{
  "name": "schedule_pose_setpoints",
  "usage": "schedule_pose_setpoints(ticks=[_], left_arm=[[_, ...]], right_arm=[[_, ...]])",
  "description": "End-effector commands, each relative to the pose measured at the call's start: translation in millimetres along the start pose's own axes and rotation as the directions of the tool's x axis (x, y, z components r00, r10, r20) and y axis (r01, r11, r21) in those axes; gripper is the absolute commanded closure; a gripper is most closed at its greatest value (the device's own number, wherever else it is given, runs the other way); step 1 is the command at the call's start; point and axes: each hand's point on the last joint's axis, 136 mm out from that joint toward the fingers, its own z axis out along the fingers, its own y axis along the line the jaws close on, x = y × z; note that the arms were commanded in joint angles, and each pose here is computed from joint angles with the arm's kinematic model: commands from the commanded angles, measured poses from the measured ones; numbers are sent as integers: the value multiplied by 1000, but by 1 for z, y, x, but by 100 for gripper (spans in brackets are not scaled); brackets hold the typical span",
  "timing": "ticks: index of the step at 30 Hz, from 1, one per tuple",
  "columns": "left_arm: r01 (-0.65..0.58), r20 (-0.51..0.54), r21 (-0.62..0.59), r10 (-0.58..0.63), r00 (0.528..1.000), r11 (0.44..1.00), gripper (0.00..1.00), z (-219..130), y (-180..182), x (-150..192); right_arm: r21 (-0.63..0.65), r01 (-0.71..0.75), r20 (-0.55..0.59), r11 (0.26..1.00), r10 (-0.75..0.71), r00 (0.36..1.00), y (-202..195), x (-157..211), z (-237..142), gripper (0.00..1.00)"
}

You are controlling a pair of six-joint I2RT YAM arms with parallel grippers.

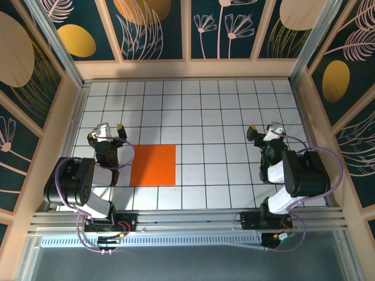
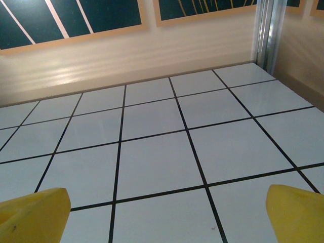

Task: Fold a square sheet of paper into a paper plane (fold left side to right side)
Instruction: Move the square sheet of paper to the center of the table.

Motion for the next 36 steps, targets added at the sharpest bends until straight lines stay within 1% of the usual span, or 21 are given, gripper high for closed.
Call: schedule_pose_setpoints(ticks=[1, 10, 13, 16, 18, 19, 20, 22, 24, 26, 28, 31, 34, 36], left_arm=[[31, 30, 0, -31, 999, 1000, 1, 1, 1, -11], [28, 35, 5, -29, 999, 1000, 1, 1, 0, -14], [25, 39, 6, -25, 999, 1000, 1, -2, 0, -24], [23, 20, -6, -23, 1000, 1000, 1, -6, 2, -41], [52, -30, -31, -53, 998, 998, 1, -7, 5, -50], [76, -77, -36, -79, 994, 996, 1, -8, 4, -50], [101, -114, -24, -103, 988, 995, 1, -8, 0, -51], [174, -190, 38, -164, 968, 984, 1, -11, -15, -53], [265, -297, 118, -220, 929, 957, 1, -17, -36, -48], [347, -402, 175, -254, 879, 921, 2, -26, -54, -39], [404, -501, 229, -248, 829, 886, 4, -39, -71, -28], [475, -653, 240, -221, 725, 847, 12, -62, -88, -5], [533, -782, 245, -160, 603, 810, 19, -93, -114, 24], [557, -851, 239, -104, 514, 795, 27, -115, -130, 48]], right_arm=[[8, 6, 33, 1000, -6, 999, 0, -11, 2, 1], [0, -4, 40, 1000, 4, 999, 0, -15, 0, 1], [0, -1, 58, 1000, 1, 998, 1, -26, -4, 1], [15, -10, 58, 1000, 9, 998, 0, -41, -9, 1], [17, -45, 39, 999, 44, 998, 2, -52, -10, 1], [9, -80, 26, 997, 80, 996, 4, -57, -11, 1], [0, -117, -2, 993, 117, 993, 6, -58, -11, 1], [-35, -196, -66, 980, 194, 979, 16, -60, -13, 1], [-109, -266, -157, 958, 248, 956, 34, -60, -17, 1], [-175, -323, -252, 930, 275, 928, 52, -58, -21, 1], [-225, -387, -348, 894, 297, 889, 69, -54, -26, 1], [-268, -475, -476, 838, 314, 821, 90, -43, -32, 1], [-277, -529, -568, 802, 308, 764, 106, -34, -34, 1], [-294, -536, -613, 791, 274, 741, 119, -28, -32, 2]])
